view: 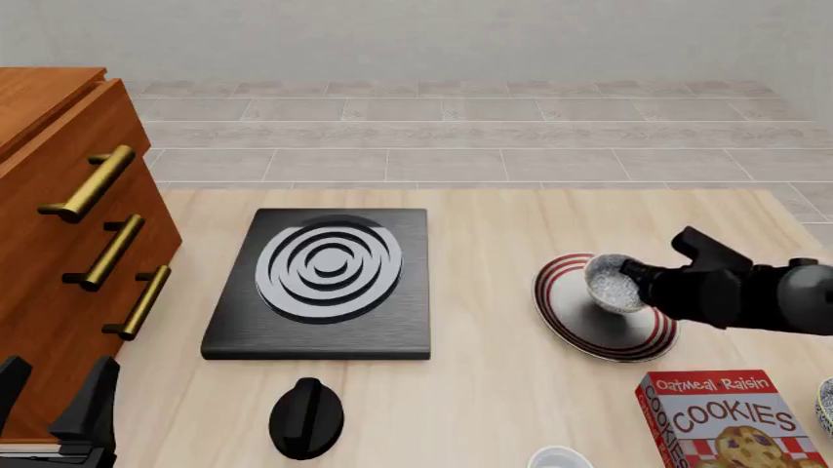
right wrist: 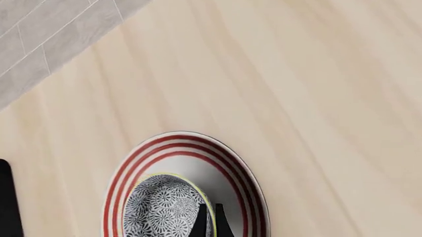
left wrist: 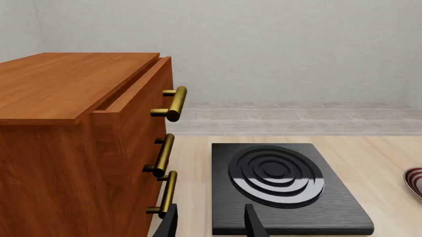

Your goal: Pick the akita bowl on the cookies box and place it on the plate.

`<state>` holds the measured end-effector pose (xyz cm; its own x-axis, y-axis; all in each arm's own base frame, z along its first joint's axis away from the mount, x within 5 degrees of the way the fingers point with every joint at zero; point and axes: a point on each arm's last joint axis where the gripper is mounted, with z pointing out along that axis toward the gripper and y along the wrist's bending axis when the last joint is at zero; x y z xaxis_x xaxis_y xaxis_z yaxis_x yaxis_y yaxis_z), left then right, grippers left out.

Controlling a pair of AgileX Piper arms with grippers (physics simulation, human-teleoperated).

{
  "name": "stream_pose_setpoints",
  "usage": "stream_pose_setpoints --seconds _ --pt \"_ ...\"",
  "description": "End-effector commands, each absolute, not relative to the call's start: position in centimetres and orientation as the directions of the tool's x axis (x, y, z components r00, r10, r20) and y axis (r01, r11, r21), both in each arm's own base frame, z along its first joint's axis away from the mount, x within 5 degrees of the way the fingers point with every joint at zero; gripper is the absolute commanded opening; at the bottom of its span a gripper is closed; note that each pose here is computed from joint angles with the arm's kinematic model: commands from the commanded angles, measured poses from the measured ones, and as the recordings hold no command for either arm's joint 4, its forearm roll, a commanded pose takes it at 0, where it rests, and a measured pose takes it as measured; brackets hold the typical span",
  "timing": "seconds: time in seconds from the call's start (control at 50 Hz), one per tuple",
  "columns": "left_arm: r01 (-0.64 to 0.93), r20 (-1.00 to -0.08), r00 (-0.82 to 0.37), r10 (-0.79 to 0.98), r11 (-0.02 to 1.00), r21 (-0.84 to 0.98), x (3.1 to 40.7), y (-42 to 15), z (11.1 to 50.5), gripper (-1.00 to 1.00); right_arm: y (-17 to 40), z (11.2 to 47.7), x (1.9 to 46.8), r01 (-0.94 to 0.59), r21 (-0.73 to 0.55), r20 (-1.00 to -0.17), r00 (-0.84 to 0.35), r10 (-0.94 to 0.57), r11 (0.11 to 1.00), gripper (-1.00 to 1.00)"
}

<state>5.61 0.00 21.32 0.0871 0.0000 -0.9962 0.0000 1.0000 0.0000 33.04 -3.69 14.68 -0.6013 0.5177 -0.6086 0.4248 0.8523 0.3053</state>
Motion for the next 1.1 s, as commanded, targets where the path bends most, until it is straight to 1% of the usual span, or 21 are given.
stream_pose_setpoints --seconds 0.02,0.68,0.7,1.04,1.1 --pt "0.0 -0.996 0.087 0.0 1.0 0.0 5.6 0.0 21.3 1.0 -3.6 14.2 33.2 0.432 0.314 -0.602 -0.598 0.529 0.845 -1.0" --pt "0.0 -0.996 0.087 0.0 1.0 0.0 5.6 0.0 21.3 1.0 -3.3 12.9 33.5 0.429 0.305 -0.59 -0.616 0.522 0.85 -1.0" --pt "0.0 -0.996 0.087 0.0 1.0 0.0 5.6 0.0 21.3 1.0 -3.4 12.9 33.5 0.429 0.301 -0.591 -0.617 0.52 0.851 1.0" --pt "0.0 -0.996 0.087 0.0 1.0 0.0 5.6 0.0 21.3 1.0 -2.9 13.1 33.5 0.426 0.313 -0.587 -0.616 0.526 0.849 1.0" --pt "0.0 -0.996 0.087 0.0 1.0 0.0 5.6 0.0 21.3 1.0 -3.1 13.5 33.4 0.428 0.314 -0.592 -0.609 0.527 0.847 1.0"
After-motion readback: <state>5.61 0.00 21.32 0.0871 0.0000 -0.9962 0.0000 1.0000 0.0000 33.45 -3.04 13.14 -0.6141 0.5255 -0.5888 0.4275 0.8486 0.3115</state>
